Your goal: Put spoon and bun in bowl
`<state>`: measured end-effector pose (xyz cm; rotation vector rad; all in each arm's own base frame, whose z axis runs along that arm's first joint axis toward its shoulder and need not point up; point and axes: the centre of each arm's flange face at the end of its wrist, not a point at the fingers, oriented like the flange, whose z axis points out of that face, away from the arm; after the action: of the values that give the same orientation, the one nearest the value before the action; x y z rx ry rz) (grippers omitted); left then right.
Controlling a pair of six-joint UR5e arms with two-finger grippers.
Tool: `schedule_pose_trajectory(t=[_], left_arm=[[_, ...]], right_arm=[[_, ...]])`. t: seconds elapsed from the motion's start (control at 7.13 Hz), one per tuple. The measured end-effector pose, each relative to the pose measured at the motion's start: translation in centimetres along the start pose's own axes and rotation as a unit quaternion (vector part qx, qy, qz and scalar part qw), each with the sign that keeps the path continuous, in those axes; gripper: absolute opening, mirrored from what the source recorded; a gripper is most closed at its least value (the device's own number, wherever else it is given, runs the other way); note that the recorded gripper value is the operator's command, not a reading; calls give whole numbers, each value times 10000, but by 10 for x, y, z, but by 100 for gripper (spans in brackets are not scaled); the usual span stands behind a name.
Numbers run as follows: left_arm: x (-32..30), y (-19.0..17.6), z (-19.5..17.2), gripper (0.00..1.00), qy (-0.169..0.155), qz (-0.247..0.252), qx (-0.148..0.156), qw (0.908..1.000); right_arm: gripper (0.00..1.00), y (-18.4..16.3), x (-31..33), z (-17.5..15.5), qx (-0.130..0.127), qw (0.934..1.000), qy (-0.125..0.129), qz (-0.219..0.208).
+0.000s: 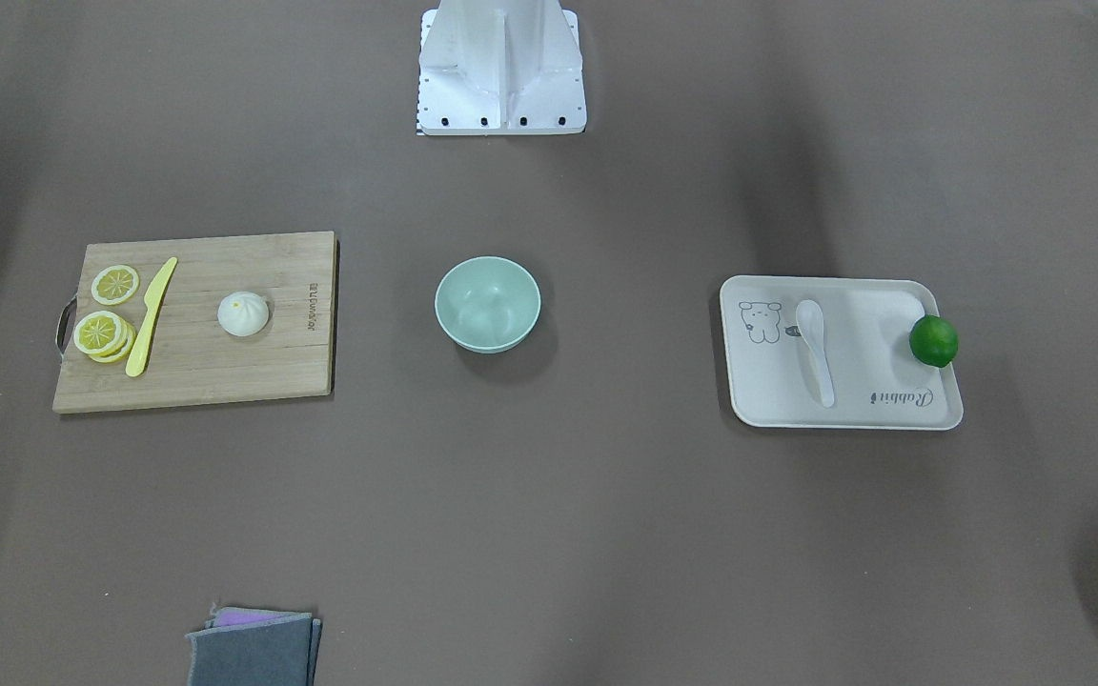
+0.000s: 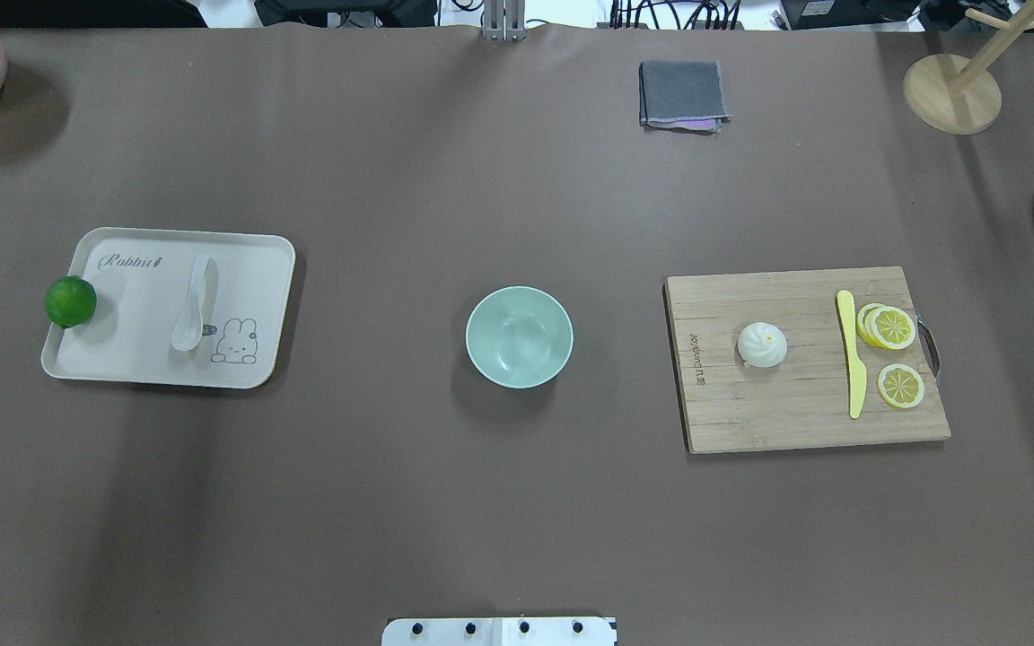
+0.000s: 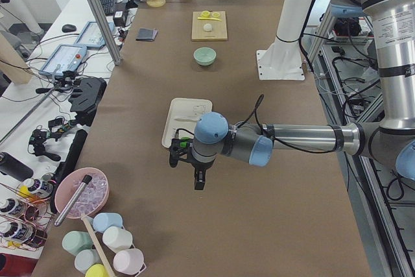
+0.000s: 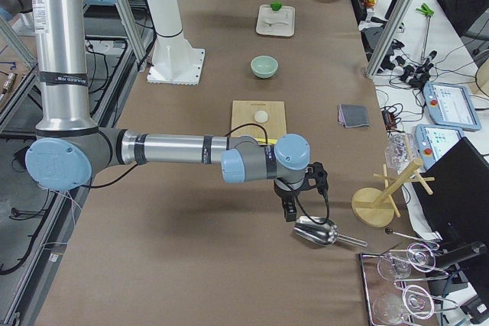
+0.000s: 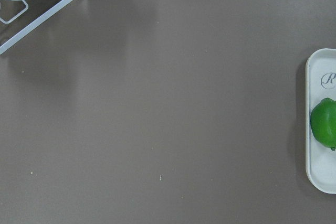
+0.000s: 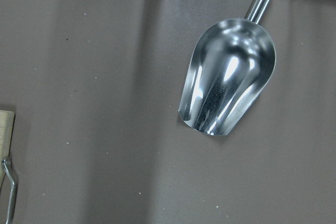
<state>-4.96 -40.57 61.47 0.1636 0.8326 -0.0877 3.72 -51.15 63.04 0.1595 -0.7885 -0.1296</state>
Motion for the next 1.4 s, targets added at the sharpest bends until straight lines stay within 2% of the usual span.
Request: schedule_pose_trajectory(t=[0.28, 0.42, 0.7, 0.84, 1.12, 1.26, 1.4], left_arm=[[20, -14, -7, 99, 178, 213, 164, 9995], [42, -26, -6, 99, 284, 239, 216, 9991], [120, -65, 11, 99, 525, -20, 121, 9985], [162, -80, 24, 99, 583, -180, 40, 9981], [244, -107, 72, 96, 437, -315, -108, 9985], [278, -119, 94, 91, 398, -404, -177, 9982], [300, -129, 112, 91, 381, -427, -256, 9980]], right_arm=[[100, -23, -37, -3, 183, 9994, -82, -289], [100, -37, -73, 5, 177, 9992, -155, -308], [100, -55, -185, 23, 91, 9988, -401, -278], [100, -54, -239, 31, 120, 9981, -501, -329], [100, -46, -325, 49, 124, 9977, -607, -281], [100, -37, -362, 55, 121, 9976, -647, -194], [99, -25, -393, 63, 96, 9977, -660, -73]])
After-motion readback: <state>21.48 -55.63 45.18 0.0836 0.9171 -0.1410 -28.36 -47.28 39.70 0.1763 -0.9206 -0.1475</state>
